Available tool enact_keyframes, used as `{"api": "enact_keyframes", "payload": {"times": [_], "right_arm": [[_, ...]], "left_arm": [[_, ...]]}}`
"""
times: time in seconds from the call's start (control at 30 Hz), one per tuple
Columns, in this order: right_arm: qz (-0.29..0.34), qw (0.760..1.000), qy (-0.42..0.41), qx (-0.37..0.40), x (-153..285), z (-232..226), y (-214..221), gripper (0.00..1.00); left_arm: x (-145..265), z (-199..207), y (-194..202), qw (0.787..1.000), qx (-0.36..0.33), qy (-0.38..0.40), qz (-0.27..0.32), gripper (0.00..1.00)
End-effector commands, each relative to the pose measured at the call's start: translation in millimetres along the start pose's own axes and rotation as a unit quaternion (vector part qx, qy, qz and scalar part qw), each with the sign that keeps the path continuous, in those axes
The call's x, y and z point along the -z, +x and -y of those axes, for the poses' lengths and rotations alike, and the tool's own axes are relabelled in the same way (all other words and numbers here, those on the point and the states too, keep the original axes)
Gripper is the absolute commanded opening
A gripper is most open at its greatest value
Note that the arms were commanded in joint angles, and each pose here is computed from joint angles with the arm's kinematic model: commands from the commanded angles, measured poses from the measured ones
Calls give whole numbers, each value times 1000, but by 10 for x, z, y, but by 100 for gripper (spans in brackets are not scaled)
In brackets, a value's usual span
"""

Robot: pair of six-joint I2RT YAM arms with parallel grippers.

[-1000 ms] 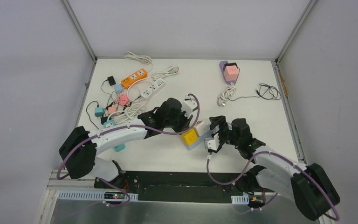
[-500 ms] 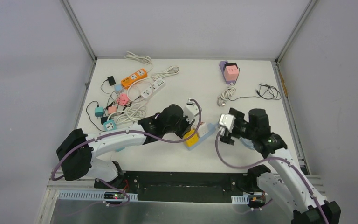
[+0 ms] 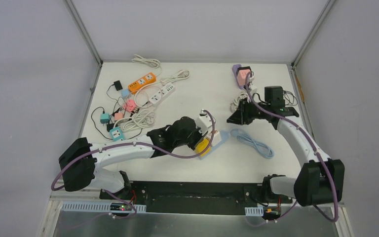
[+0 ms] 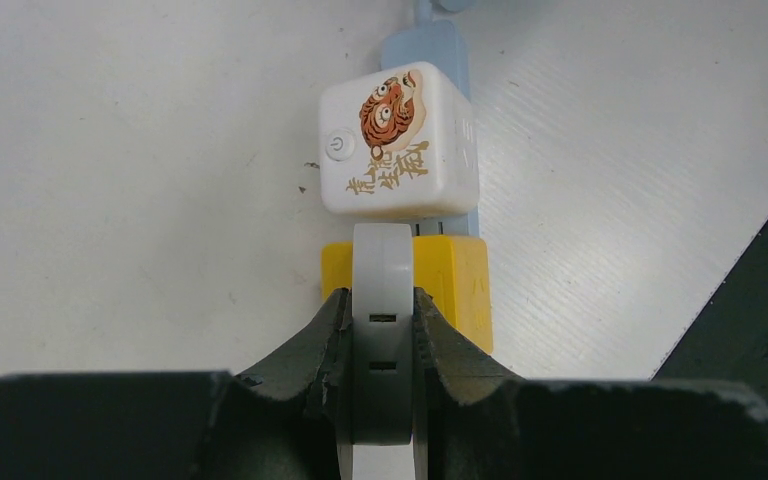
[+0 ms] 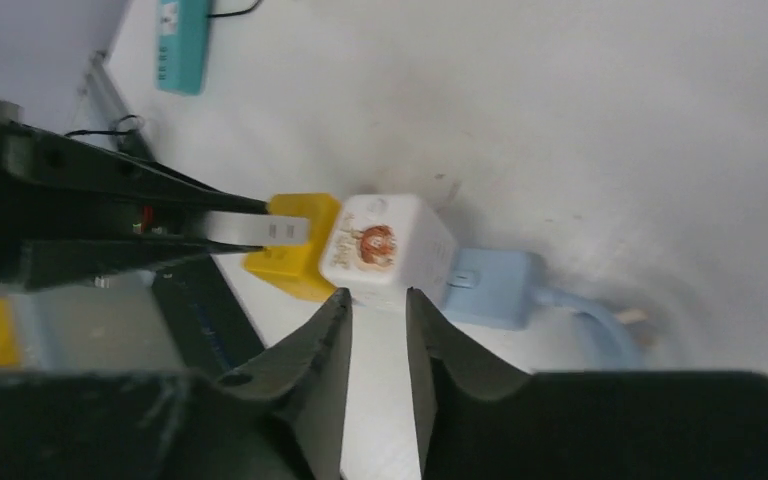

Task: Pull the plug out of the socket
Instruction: Remove the plug from the socket.

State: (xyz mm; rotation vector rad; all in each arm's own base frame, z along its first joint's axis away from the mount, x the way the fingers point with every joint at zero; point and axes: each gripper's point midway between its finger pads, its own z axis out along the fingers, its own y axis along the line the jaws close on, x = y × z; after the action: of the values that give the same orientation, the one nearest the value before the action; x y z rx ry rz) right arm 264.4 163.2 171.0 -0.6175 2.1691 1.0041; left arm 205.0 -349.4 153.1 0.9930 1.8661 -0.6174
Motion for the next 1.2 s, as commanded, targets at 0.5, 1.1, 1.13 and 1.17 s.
{"api": "enact_keyframes", "payload": {"times": [0.5,1.1,1.13,1.17], "right_arm": [[-139,982,-111,-62,-412,-442,538,0],[-238,964,-108,-44,-554,-243,908,0],[-245,963,-104,-39,-558,-226,945,0],[-251,962,-101,-34,-562,-216,980,0]], "left_arm": [[-37,349,-104,1000,-10,2,21,0],[-12,311,-80,999,-36,-31,-3,0],[-13,308,-61,998,-50,-36,-10,0],[-21,317,-44,997,-60,-38,-17,0]]}}
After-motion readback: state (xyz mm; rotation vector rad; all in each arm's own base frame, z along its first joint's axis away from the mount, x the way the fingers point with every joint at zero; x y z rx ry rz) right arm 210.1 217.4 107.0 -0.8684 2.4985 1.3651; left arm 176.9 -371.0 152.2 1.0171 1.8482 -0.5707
